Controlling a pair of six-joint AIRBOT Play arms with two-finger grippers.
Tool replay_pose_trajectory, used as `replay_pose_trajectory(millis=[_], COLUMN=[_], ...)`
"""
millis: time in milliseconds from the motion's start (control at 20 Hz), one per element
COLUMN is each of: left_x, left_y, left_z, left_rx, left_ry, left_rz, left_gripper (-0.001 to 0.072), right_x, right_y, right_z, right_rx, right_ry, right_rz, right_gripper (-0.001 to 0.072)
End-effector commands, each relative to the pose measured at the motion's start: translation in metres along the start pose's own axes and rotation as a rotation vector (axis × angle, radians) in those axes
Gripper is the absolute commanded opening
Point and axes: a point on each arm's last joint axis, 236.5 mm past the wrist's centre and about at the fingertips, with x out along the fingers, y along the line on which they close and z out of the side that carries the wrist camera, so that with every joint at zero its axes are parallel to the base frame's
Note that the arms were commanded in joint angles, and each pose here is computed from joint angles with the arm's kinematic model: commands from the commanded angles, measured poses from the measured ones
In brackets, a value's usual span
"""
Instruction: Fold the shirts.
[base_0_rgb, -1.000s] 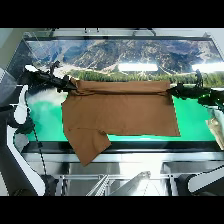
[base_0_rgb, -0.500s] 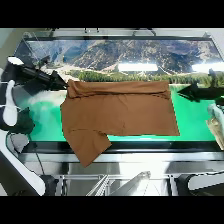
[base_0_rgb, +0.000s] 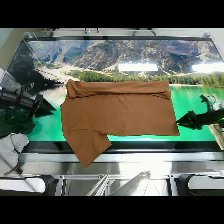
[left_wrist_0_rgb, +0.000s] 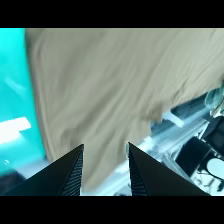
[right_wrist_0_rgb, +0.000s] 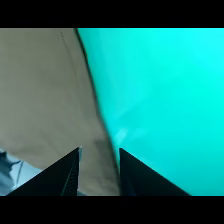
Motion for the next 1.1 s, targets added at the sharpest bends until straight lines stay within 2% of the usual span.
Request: replay_pose_trajectory(millis=[0,100,150,250,300,500,550,600,700,900,950,1000,1050], left_x=[0.010,0.014,0.018,0.029,0.037,0.081,0.091,0.101,0.116,0.142,0.149,0.156,0.159], left_y=[0.011,0.014,0.016,0.020,0.021,0.026,0.026,0.027,0.028,0.034,0.027,0.017,0.006], left_z=[-0.049,-0.065,-0.070,-0.082,-0.089,-0.116,-0.122,-0.127,-0.135,-0.135,-0.131,-0.127,-0.125], left_rx=[-0.077,-0.110,-0.129,-0.155,-0.175,-0.185,-0.174,-0.163,-0.152,-0.169,-0.161,-0.130,-0.104], left_ry=[-0.003,-0.021,-0.033,-0.048,-0.045,0.018,0.043,0.071,0.128,0.166,0.157,0.145,0.145], left_rz=[-0.019,-0.021,-0.017,-0.009,-0.004,0.036,0.052,0.065,0.085,0.116,0.094,0.053,0.011], left_gripper=[0.0297,0.0297,0.0297,0.0297,0.0297,0.0301,0.0413,0.0707,0.0683,0.0683,0.0549,0.0447,0.0304], right_x=[0.030,0.044,0.049,0.055,0.055,0.054,0.054,0.054,0.054,0.053,0.052,0.051,0.049], right_y=[0.003,0.010,0.012,0.018,0.020,0.023,0.024,0.025,0.028,0.030,0.031,0.032,0.031], right_z=[-0.026,-0.028,-0.027,-0.026,-0.024,-0.021,-0.021,-0.021,-0.023,-0.026,-0.027,-0.028,-0.030], right_rx=[-0.012,-0.049,-0.069,-0.110,-0.112,-0.114,-0.114,-0.111,-0.111,-0.120,-0.122,-0.126,-0.132], right_ry=[0.119,0.152,0.157,0.165,0.156,0.146,0.147,0.147,0.154,0.164,0.168,0.174,0.177], right_rz=[-0.002,-0.013,-0.024,-0.031,-0.023,-0.011,-0.007,0.000,0.008,0.018,0.021,0.023,0.016], right_gripper=[0.0306,0.0303,0.0276,0.0047,0.0021,0.0021,0.0021,0.0021,0.0021,0.0021,0.0021,0.0021,0.0021])
